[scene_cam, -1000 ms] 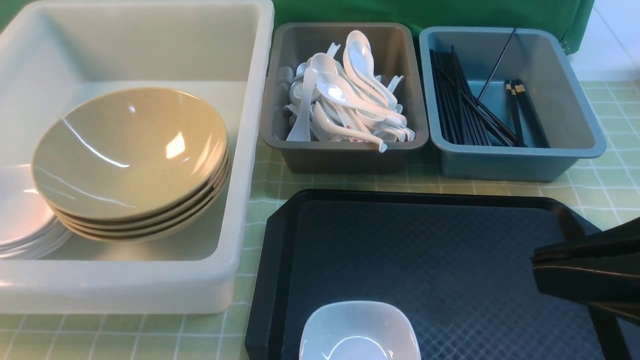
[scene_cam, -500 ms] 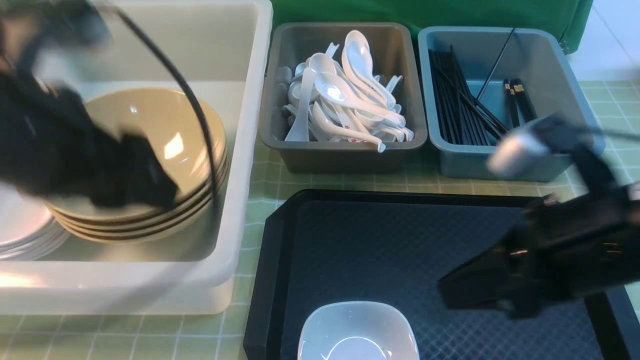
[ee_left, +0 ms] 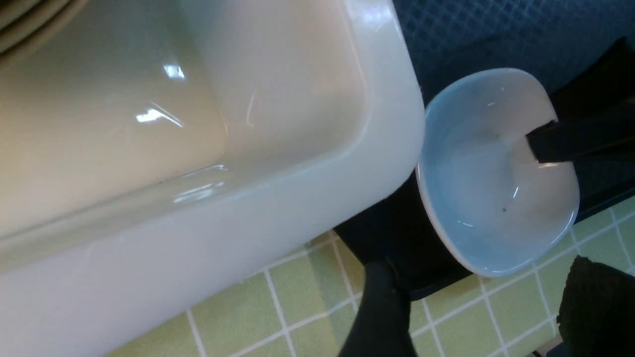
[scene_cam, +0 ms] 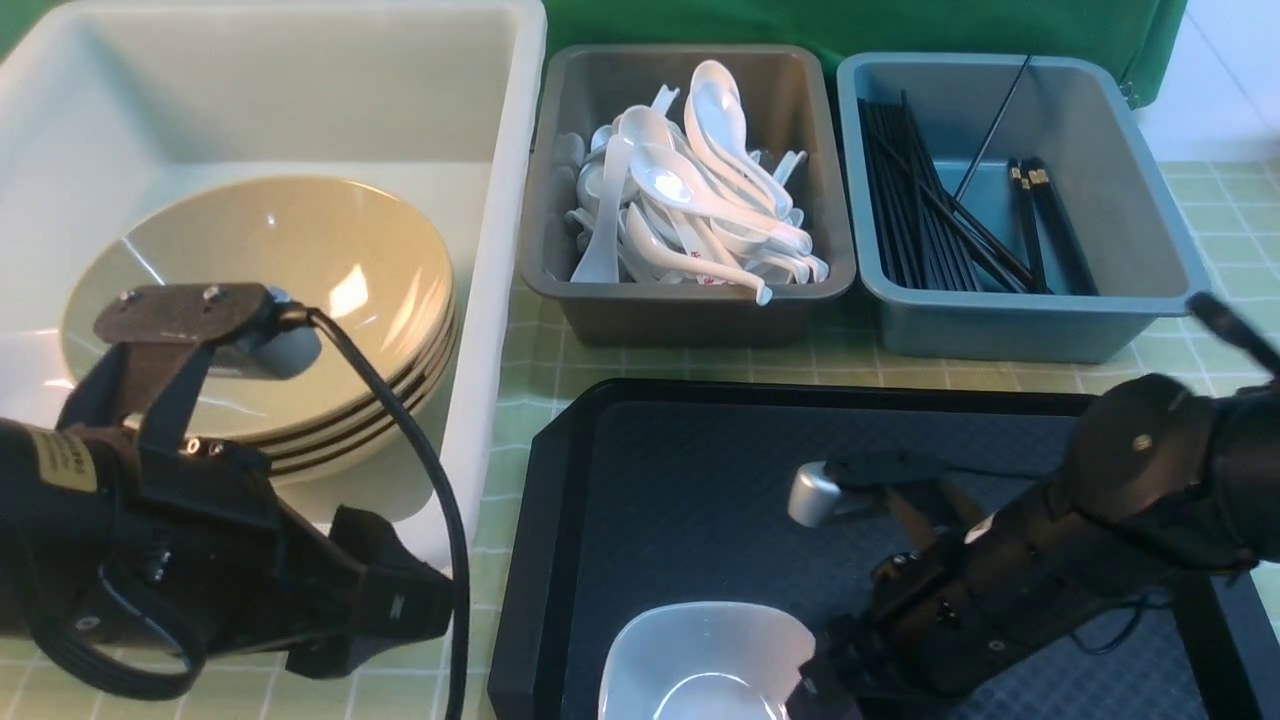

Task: On green table put chopsticks spoon bowls plates into blue grey white boxes.
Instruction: 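Reach for and grasp the small white dish on the black tray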

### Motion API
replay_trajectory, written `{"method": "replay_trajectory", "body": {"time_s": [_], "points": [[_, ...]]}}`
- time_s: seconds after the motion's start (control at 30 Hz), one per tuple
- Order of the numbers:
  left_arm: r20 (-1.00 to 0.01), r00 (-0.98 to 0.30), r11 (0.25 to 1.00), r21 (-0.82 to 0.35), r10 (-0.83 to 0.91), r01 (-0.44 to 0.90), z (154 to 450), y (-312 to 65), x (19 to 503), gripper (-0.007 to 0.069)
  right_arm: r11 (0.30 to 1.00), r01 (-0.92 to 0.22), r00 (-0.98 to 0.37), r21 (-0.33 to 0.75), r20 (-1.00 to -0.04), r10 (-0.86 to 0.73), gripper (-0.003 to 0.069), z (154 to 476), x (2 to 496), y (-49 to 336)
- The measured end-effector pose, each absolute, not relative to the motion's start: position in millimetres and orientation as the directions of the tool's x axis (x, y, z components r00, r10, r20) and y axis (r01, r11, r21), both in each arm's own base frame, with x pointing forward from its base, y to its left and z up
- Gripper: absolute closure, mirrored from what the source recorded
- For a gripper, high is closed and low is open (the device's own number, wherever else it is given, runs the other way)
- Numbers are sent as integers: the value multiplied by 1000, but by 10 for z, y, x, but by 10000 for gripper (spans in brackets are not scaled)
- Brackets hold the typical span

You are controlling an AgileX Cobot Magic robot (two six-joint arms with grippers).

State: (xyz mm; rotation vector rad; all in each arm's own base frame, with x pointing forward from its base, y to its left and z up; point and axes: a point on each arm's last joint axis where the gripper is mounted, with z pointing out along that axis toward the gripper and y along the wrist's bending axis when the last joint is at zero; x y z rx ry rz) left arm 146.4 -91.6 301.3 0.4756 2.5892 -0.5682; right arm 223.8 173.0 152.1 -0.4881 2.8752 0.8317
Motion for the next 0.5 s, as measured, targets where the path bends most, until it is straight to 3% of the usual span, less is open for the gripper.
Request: {"method": "replay_trajectory", "body": {"time_s": [0.07, 0.2, 0.27, 0.5], "points": [[-493, -841, 855, -315, 224, 413, 3018, -922, 1469, 209, 785, -350, -937, 511, -205, -284, 351, 1509, 2253, 1751], [-502, -840, 850, -335, 205, 407, 3031, -938, 1475, 209, 772, -349, -937, 532, -226, -267, 526, 1489, 2293, 1762], [-505, -840, 848, -341, 198, 406, 3035, -943, 1478, 209, 769, -327, -944, 549, -223, -242, 578, 1505, 2315, 1736], [-510, -841, 841, -366, 177, 399, 3047, -961, 1480, 209, 796, -304, -935, 524, -324, -144, 615, 1724, 2530, 1305]]}}
